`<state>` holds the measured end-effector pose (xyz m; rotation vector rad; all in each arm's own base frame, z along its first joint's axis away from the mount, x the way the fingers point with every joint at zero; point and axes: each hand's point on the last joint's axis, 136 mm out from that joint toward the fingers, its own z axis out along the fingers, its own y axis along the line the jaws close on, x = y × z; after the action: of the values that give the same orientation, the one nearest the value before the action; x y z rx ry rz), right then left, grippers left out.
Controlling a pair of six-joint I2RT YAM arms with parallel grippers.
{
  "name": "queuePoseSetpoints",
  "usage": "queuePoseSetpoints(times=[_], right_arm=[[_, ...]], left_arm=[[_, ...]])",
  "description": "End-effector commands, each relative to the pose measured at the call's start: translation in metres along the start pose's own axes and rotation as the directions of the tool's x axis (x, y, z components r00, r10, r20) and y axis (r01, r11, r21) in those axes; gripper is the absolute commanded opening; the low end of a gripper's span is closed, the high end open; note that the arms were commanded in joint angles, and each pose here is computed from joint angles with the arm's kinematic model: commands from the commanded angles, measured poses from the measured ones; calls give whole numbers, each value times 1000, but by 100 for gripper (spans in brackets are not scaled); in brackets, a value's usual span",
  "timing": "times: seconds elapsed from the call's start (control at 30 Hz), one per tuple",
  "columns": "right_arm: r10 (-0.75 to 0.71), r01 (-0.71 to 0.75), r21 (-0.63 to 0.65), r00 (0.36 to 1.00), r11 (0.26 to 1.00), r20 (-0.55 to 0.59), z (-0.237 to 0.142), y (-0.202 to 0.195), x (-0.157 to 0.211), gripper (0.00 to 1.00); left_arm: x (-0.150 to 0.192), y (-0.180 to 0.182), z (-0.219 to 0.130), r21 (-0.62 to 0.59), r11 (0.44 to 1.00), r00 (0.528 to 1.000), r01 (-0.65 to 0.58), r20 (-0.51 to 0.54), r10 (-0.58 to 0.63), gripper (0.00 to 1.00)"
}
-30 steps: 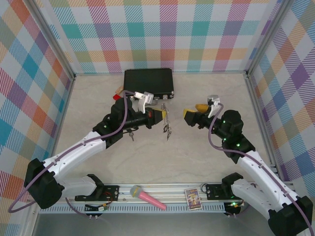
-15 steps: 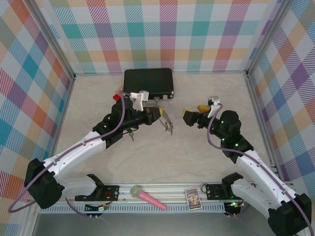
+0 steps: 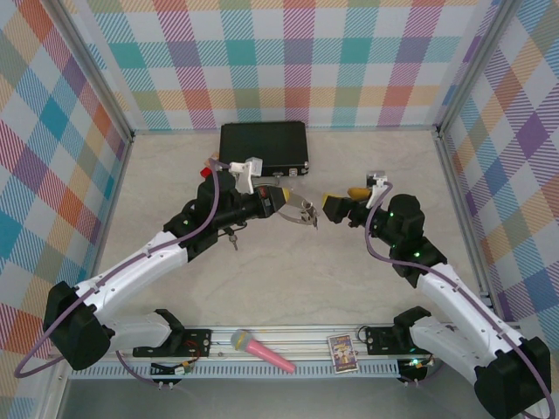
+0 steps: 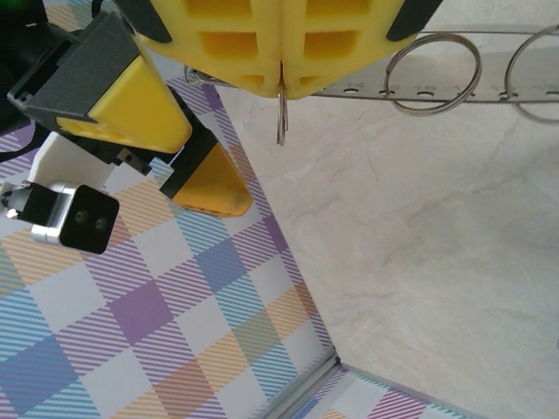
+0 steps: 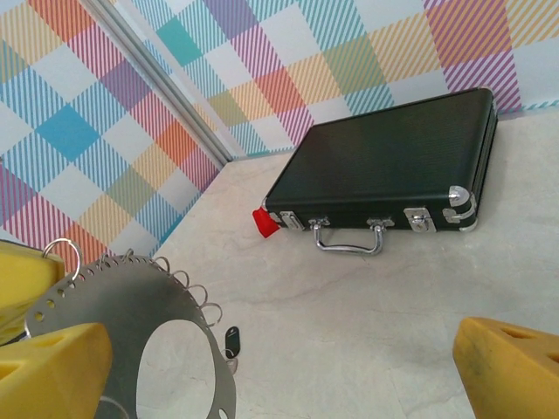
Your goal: Put the keys on the keyring
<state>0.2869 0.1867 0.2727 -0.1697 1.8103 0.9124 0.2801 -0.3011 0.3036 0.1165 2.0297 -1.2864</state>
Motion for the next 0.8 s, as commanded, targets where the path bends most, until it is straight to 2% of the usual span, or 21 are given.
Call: queuePoseSetpoints(times=[0.0, 0.07, 0.27, 0.4, 0.57, 0.67, 0.77], right_arm=[[-10, 11, -53, 999, 999, 30, 0, 13, -13, 99], [-23, 24, -73, 999, 997, 23, 1, 16, -12, 100], [-70, 71, -85, 997, 994, 8, 3, 19, -12, 93], [-115, 113, -113, 993, 987, -14, 3, 27, -15, 82], [-160, 158, -124, 987, 980, -6, -1, 33, -21, 80], [-181, 174, -181, 983, 968, -24, -1, 44, -19, 65], [-206, 186, -258, 977, 948, -50, 0, 57, -16, 58]], left_arm=[[-13, -21, -3, 53, 999, 1000, -10, 25, 9, 0], [-12, -24, -3, 69, 997, 999, -41, 23, 40, 0], [-4, -39, -7, 174, 963, 979, -205, 27, 204, 0], [10, -45, -10, 235, 920, 947, -313, 5, 321, 0], [20, -37, -11, 226, 892, 913, -391, -23, 407, 0], [25, -34, -10, 230, 886, 906, -402, -39, 421, 0], [29, -36, -9, 267, 877, 903, -400, -51, 427, 0]])
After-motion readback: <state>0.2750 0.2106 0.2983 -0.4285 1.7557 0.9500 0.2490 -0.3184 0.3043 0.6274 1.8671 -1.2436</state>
